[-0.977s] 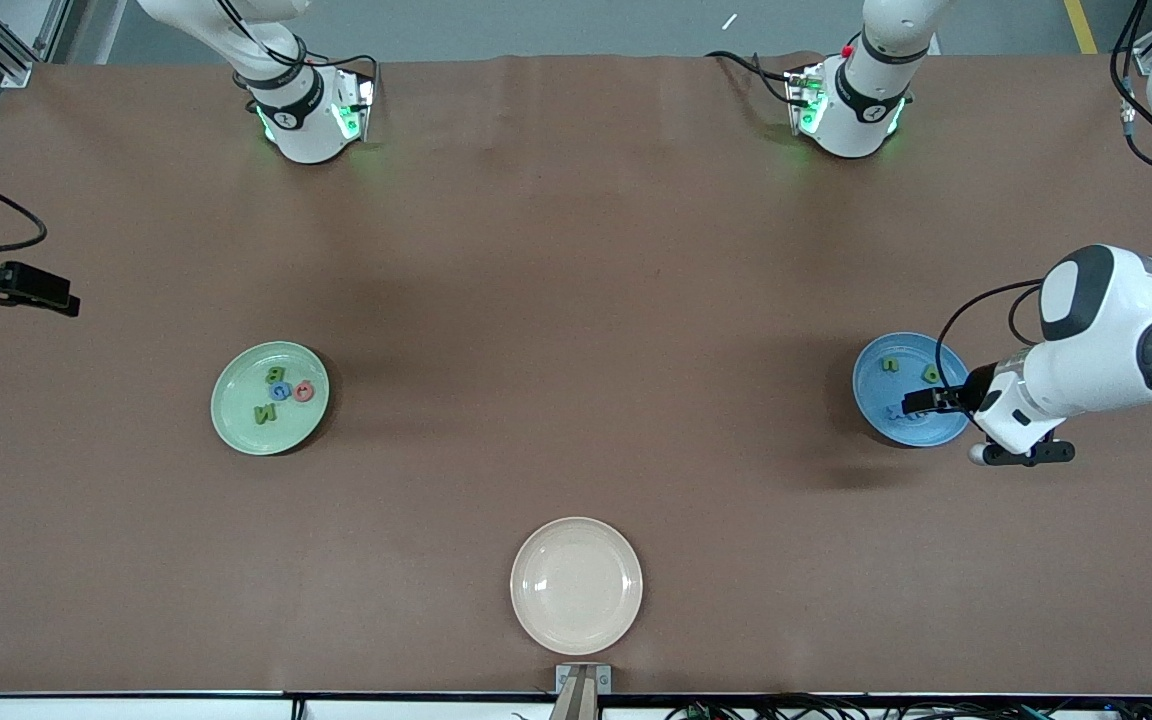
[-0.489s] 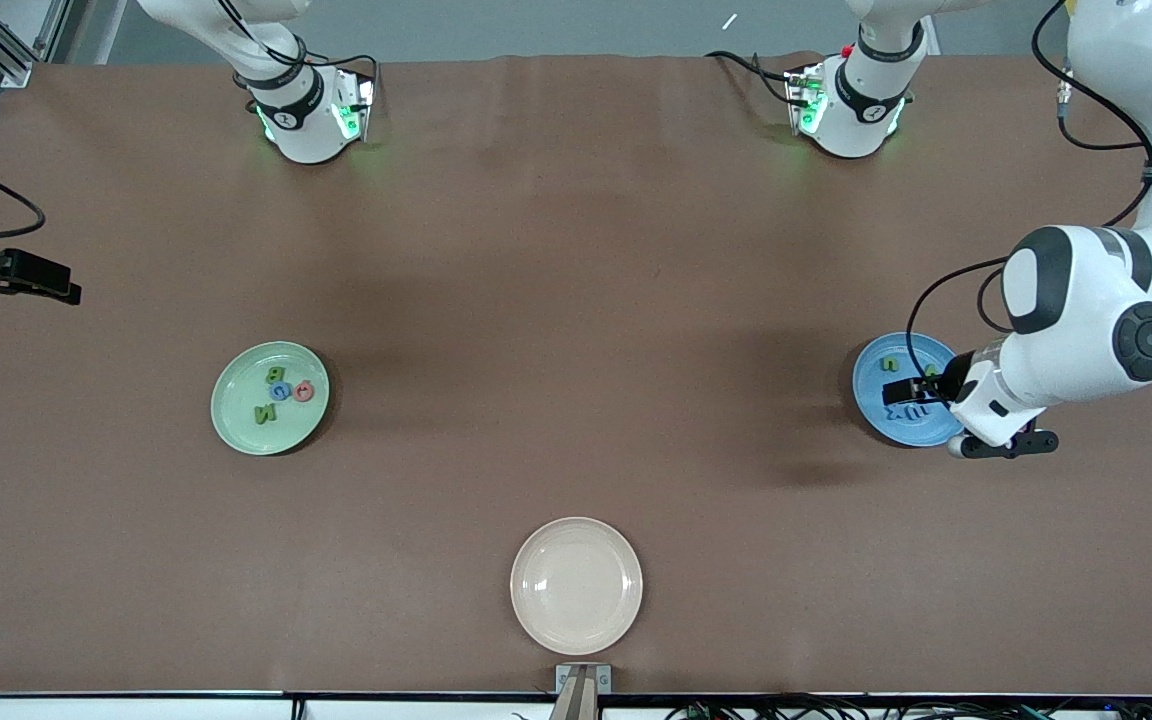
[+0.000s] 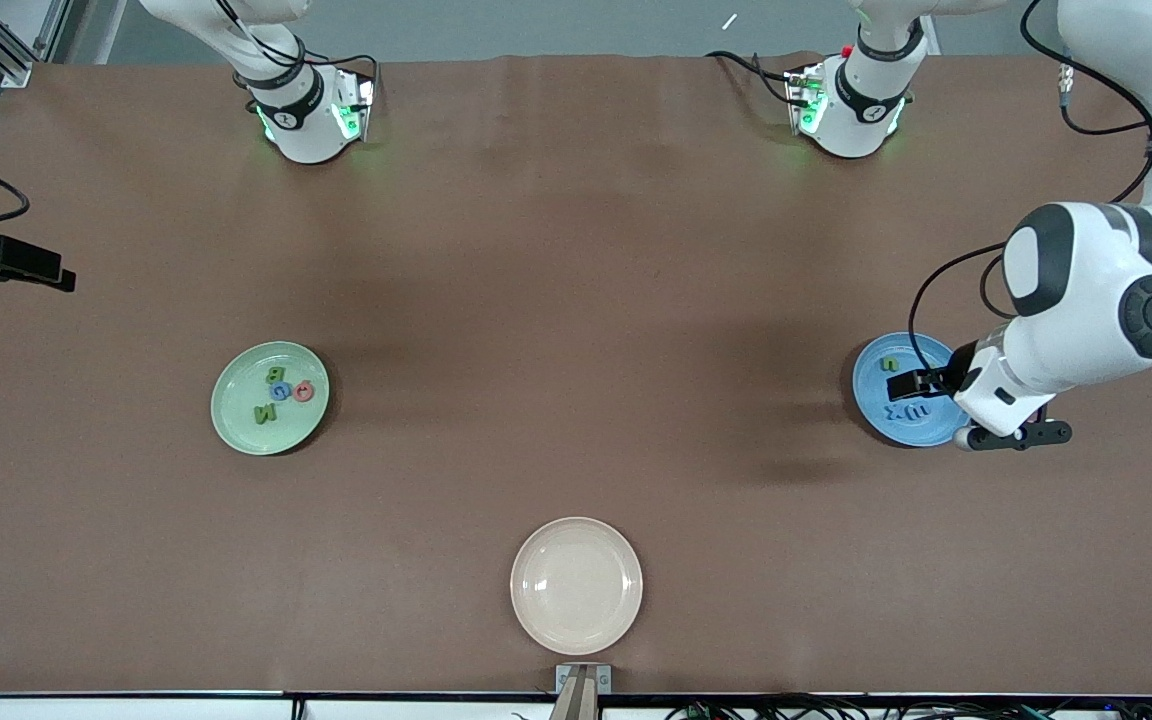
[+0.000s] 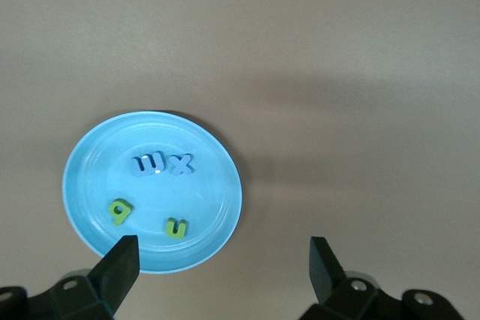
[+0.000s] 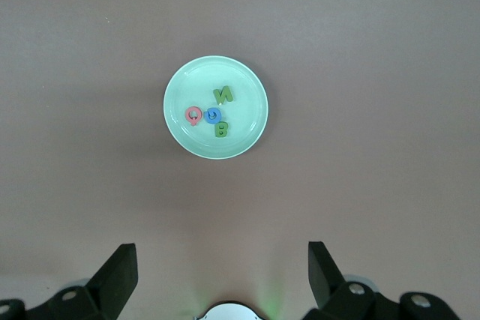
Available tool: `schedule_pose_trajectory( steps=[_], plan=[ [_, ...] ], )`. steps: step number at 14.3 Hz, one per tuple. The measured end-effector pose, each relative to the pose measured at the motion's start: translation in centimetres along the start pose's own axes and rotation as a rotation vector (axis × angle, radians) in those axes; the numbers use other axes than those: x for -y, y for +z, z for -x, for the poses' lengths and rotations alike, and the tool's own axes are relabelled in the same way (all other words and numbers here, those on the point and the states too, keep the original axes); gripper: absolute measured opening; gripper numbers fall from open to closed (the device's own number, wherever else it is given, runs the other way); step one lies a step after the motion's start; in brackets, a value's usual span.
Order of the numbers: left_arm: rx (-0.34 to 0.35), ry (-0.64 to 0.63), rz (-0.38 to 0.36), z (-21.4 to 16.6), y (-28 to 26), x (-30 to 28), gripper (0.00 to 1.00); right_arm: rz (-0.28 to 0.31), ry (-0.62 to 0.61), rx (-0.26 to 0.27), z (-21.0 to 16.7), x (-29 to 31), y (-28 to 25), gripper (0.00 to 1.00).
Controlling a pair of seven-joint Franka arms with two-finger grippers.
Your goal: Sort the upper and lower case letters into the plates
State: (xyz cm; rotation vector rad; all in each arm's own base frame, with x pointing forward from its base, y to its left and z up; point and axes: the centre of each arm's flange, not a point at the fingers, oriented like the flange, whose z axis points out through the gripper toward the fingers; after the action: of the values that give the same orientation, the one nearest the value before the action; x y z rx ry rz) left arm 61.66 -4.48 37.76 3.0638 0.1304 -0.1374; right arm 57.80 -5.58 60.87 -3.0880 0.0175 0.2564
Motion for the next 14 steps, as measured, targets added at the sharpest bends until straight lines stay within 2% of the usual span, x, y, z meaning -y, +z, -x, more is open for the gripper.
schedule_pose_trajectory(
  steps=[5,9,14],
  plan=[
    [-0.072,-0.023,0.003,2.4,-8.2,1.8,1.00,-0.002,0.000,-0.002,0.2,-0.1,-0.2,1.00],
    [-0.147,-0.022,0.006,5.0,-14.4,1.9,1.00,-0.008,-0.002,-0.006,2.2,0.0,-0.5,1.00],
    [-0.124,-0.013,0.002,6.8,-20.7,1.5,1.00,-0.015,-0.007,-0.034,5.9,0.2,-1.2,1.00]
  ],
)
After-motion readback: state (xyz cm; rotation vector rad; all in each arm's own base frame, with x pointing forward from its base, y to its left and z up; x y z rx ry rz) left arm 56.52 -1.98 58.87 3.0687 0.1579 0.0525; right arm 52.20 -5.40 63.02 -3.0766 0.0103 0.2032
